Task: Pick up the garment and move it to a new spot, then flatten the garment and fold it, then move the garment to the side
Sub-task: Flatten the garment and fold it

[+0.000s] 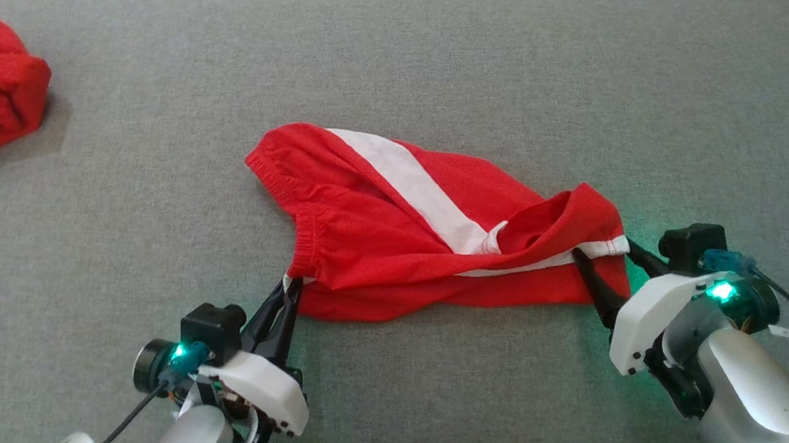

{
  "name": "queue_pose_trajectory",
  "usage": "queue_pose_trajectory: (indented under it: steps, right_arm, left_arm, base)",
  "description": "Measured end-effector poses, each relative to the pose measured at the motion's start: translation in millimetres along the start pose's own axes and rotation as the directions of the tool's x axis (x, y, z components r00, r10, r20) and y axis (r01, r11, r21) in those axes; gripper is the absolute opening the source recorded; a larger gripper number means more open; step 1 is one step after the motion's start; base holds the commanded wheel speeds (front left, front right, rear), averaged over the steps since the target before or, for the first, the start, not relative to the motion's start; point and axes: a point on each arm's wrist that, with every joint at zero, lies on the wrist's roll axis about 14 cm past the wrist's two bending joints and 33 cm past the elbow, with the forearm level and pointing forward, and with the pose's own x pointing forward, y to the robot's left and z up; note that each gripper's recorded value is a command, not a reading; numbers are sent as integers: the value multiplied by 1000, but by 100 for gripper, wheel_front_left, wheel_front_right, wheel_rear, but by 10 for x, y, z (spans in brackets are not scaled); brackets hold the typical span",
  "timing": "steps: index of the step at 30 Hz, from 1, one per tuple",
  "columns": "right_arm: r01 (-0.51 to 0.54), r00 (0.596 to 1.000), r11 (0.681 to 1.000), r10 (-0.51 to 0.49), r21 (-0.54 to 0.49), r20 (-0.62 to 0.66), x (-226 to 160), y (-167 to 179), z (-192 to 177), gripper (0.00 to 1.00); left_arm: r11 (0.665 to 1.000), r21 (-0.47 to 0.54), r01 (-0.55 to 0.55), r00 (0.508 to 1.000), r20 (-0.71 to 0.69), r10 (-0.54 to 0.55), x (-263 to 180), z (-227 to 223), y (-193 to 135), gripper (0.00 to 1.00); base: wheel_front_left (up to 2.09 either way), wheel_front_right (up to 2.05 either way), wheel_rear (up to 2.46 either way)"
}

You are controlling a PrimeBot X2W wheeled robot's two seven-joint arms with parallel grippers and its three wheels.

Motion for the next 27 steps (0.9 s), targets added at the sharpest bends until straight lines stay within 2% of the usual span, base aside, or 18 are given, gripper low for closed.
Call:
queue_pose_trajectory:
  steps: [2, 4, 6, 8, 9, 11, 18, 27]
  right_arm:
    - [-14, 1000, 1000, 14, -6, -6, -4, 25, -4, 82]
    - [-27, 1000, 1000, 27, -8, -9, -5, 58, -7, 51]
    - [-40, 999, 999, 40, -5, -14, -8, 96, -22, 37]
    - [-48, 999, 999, 48, -7, -11, -13, 117, -25, 8]
    - [-49, 999, 999, 49, -11, -3, -15, 118, -8, 0]
    - [-50, 999, 999, 50, -15, 11, -20, 118, 20, 0]
    - [-88, 977, 996, 81, 23, 196, -162, 212, 454, 0]
    - [-139, 892, 990, 122, 9, 436, -692, 248, 1200, 0]
  left_arm:
    - [1000, 1, 0, 1000, 0, 0, 0, -2, -4, 0]
    - [1000, 3, 2, 1000, -2, -2, 0, -5, -11, 0]
    - [1000, 2, 4, 1000, -1, -4, 1, -1, -17, 0]
    - [1000, -4, 5, 1000, 6, -5, 0, 13, -23, 0]
    - [1000, -3, 6, 1000, 9, -5, -1, 19, -26, 0]
    - [1000, -2, 6, 1000, 11, -6, -2, 25, -30, 0]
    - [1000, 3, 18, 994, 109, -18, -31, 305, -72, 0]
    - [996, 51, 70, 941, 328, -83, -207, 1214, -146, 0]
  base:
    - [0, 0, 0]
    - [0, 0, 0]
    - [0, 0, 0]
    - [0, 0, 0]
    - [0, 0, 0]
    - [0, 0, 0]
    - [0, 0, 0]
    - [0, 0, 0]
